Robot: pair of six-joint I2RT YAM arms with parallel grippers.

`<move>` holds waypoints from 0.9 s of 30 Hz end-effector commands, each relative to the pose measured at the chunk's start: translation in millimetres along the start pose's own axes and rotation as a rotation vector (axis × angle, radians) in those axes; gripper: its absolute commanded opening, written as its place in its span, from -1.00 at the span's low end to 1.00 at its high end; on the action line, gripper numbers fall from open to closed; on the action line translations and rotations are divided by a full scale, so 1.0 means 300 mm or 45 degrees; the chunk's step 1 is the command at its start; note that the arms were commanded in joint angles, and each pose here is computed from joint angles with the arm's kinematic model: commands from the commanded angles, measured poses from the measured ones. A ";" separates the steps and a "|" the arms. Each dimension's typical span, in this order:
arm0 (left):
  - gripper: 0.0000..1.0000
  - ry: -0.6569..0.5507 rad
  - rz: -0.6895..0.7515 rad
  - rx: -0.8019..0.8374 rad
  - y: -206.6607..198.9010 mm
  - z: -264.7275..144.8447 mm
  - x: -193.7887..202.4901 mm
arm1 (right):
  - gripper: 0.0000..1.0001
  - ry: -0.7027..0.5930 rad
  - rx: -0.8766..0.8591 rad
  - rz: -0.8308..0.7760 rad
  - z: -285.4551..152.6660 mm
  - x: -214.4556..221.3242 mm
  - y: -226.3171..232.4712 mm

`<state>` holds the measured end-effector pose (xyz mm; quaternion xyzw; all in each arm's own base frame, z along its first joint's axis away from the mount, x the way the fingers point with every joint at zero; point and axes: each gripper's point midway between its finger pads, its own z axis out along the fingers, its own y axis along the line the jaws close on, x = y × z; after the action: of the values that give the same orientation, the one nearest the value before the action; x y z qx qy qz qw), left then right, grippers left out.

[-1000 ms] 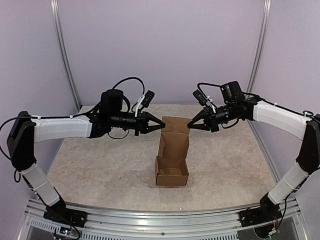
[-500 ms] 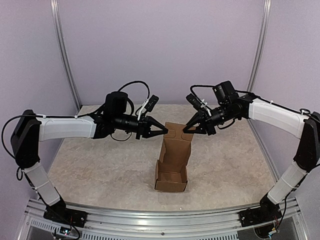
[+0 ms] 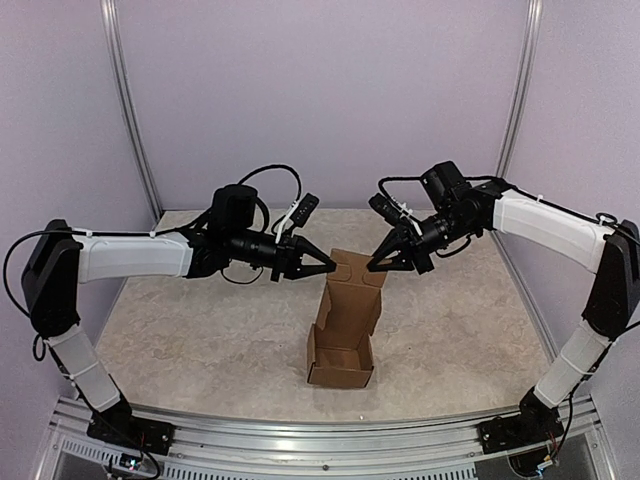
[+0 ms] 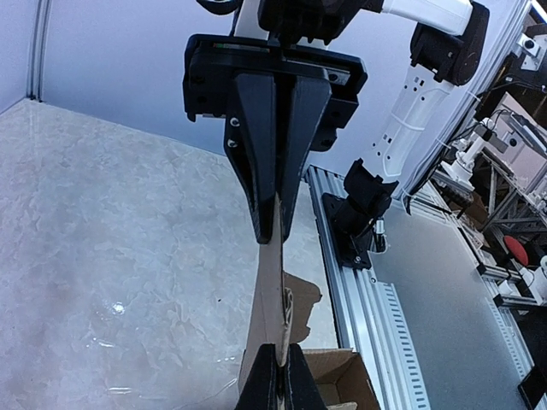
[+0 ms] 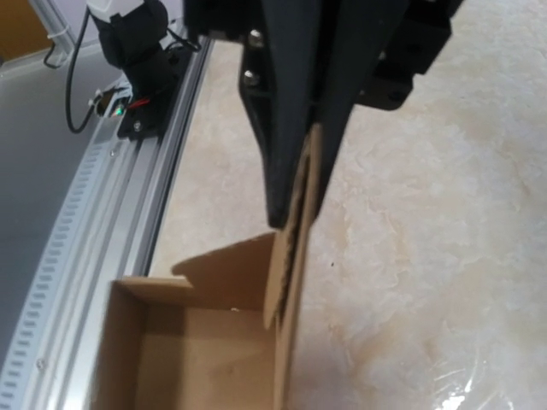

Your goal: Fold the paper box

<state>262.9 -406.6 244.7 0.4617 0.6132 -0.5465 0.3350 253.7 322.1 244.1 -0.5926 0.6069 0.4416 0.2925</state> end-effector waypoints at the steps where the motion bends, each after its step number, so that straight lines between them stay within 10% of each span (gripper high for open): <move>1: -1.00 -0.009 0.007 -0.025 0.020 -0.015 -0.015 | -1.00 0.080 -0.033 0.032 0.015 0.048 0.025; 5: -0.99 -0.004 -0.007 -0.079 0.053 -0.012 -0.004 | -1.00 0.082 0.048 0.034 0.013 0.044 0.000; 14: 0.16 -0.056 -0.055 -0.661 0.200 -0.064 -0.017 | -1.00 0.147 0.350 0.081 -0.050 0.023 -0.095; 27: 0.35 -0.069 -0.173 -0.862 0.116 -0.031 0.143 | -0.21 0.265 0.360 0.149 -0.068 0.089 -0.058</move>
<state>274.6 -395.3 194.4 0.3099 0.7654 -0.3653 0.4298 277.6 300.7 227.1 -0.5527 0.7106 0.3226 0.2924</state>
